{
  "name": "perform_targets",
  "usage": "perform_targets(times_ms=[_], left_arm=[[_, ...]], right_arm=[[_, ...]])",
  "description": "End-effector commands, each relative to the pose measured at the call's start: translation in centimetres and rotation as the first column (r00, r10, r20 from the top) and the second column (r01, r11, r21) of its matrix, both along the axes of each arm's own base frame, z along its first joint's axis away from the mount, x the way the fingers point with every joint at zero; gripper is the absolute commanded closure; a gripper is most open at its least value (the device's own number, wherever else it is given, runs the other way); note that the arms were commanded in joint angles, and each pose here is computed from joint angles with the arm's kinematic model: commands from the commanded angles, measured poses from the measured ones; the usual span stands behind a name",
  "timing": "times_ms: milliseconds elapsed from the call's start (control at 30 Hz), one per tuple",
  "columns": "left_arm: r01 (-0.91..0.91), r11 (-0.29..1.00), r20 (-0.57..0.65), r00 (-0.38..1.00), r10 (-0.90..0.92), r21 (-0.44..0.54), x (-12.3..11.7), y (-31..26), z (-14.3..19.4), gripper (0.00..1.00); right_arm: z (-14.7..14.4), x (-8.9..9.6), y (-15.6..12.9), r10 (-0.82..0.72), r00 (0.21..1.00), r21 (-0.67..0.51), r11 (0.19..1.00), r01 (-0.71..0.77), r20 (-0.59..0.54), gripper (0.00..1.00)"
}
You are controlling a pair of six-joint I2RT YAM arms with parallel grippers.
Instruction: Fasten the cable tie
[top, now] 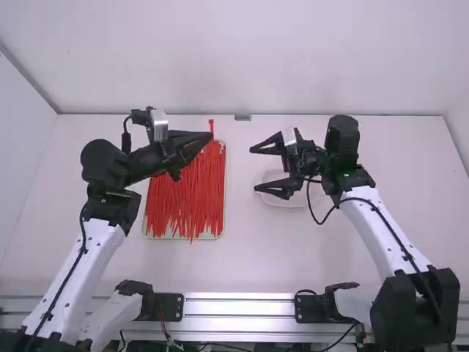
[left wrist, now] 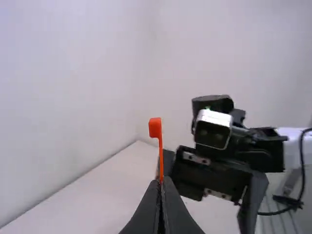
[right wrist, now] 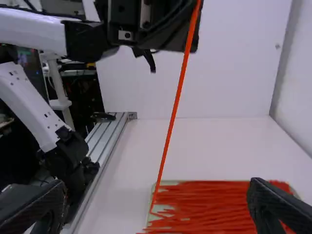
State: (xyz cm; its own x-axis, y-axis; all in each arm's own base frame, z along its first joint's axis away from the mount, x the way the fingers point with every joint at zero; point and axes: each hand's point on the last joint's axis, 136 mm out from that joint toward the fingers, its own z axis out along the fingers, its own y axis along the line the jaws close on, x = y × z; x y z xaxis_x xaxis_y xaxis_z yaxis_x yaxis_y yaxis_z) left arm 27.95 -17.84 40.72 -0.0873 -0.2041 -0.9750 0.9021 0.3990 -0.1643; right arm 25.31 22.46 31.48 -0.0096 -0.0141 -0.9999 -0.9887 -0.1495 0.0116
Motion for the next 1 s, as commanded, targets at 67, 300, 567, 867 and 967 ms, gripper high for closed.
perform_targets(times_ms=[67,300,567,867,967], left_arm=[[0.064,0.998,0.057,0.996,-0.065,0.029,-1.8,-1.5,0.1,0.99],[0.076,0.996,0.062,0.995,-0.078,0.042,-1.6,-2.0,-0.3,0.99],[0.145,0.988,0.114,0.982,-0.149,0.046,-2.3,-2.4,0.1,0.99],[0.173,0.984,0.142,0.976,-0.168,-0.03,-2.2,-2.5,2.0,0.99],[0.19,0.979,0.152,0.972,-0.178,-0.068,-2.3,-2.4,2.9,0.99]], right_arm=[[2.2,-1.0,1.3,0.061,0.998,0.006,0.998,-0.061,-0.02,0.02],[3.8,-0.4,2.0,0.018,1.0,0.02,1.0,-0.018,-0.001,0.02],[4.3,-0.4,2.0,0.016,1.0,0.024,1.0,-0.016,-0.003,0.02],[4.8,-1.5,3.3,0.051,0.997,0.041,0.998,-0.053,0.051,0.02],[5.0,-1.2,4.0,0.021,0.998,0.05,0.998,-0.024,0.051,0.02]])
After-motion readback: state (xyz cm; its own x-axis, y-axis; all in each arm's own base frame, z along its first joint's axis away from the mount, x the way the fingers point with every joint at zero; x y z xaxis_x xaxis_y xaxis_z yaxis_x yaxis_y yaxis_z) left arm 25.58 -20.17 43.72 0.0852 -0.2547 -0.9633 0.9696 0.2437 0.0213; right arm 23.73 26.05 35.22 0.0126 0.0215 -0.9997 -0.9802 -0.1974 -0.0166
